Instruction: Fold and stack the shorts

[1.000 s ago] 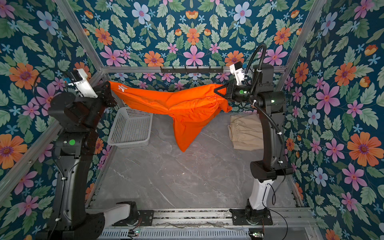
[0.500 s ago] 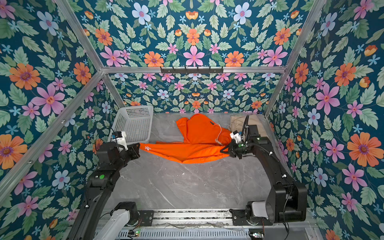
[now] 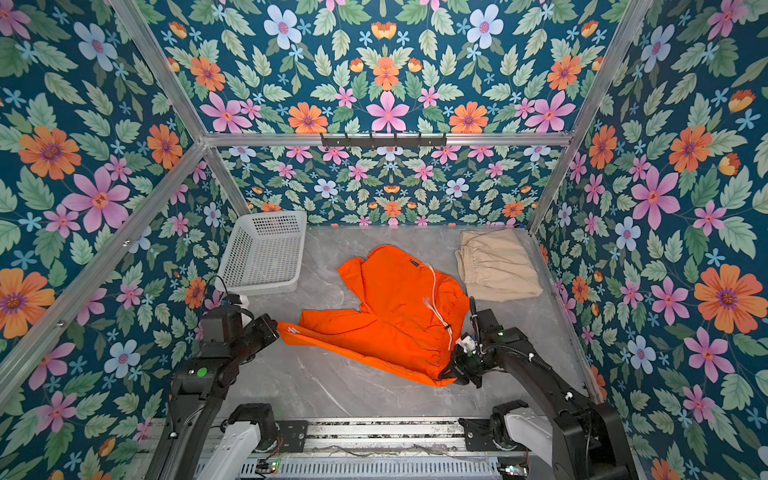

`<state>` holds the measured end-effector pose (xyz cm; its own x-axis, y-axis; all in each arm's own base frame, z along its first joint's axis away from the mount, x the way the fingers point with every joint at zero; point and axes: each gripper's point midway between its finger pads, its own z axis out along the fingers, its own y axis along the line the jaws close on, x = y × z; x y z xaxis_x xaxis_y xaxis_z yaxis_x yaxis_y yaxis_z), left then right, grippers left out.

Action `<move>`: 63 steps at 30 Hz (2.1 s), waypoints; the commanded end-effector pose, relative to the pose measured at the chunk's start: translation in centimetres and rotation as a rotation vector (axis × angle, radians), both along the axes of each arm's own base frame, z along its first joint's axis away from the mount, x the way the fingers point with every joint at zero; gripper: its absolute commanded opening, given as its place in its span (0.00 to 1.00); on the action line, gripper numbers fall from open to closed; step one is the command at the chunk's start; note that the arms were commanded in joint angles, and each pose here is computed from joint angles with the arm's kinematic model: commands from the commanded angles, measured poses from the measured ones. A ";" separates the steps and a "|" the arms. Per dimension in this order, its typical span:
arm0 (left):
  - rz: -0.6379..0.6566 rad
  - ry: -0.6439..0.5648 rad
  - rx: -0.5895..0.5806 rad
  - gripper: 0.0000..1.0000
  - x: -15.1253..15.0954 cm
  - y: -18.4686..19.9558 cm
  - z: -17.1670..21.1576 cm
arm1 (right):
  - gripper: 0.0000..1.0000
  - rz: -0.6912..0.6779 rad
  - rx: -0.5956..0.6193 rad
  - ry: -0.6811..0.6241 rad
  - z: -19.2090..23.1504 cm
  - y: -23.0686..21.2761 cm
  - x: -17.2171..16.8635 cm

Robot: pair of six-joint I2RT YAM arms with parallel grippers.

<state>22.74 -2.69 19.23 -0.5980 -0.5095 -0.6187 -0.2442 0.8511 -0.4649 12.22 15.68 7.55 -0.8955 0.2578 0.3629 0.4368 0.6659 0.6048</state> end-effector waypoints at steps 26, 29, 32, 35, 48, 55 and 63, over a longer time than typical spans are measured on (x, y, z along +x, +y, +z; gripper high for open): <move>0.204 0.314 -0.327 0.47 -6.1 -1.5 -6.6 | 0.43 -0.025 -0.371 0.006 -0.6 -4.6 1.4; 0.208 0.249 -0.322 0.52 -5.5 -1.2 -4.4 | 0.44 -0.046 -0.449 -0.094 2.4 -6.0 2.8; 0.171 0.229 -0.344 0.50 -4.5 -1.9 -4.1 | 0.44 -0.043 -0.408 -0.171 4.6 -5.2 4.5; 0.124 0.231 -0.393 0.48 -3.0 -3.1 -5.4 | 0.44 -0.028 -0.323 -0.236 4.8 -3.0 6.4; 0.119 0.195 -0.454 0.34 2.5 -4.1 -10.4 | 0.44 0.082 -0.315 -0.184 -3.3 1.3 10.1; 0.187 0.285 -0.452 0.34 1.3 -3.6 -14.4 | 0.44 0.078 -0.412 -0.104 -6.4 -0.8 9.5; 0.123 0.150 -0.448 0.38 3.4 -3.8 -11.0 | 0.45 0.085 -0.440 -0.242 -2.9 -1.4 11.6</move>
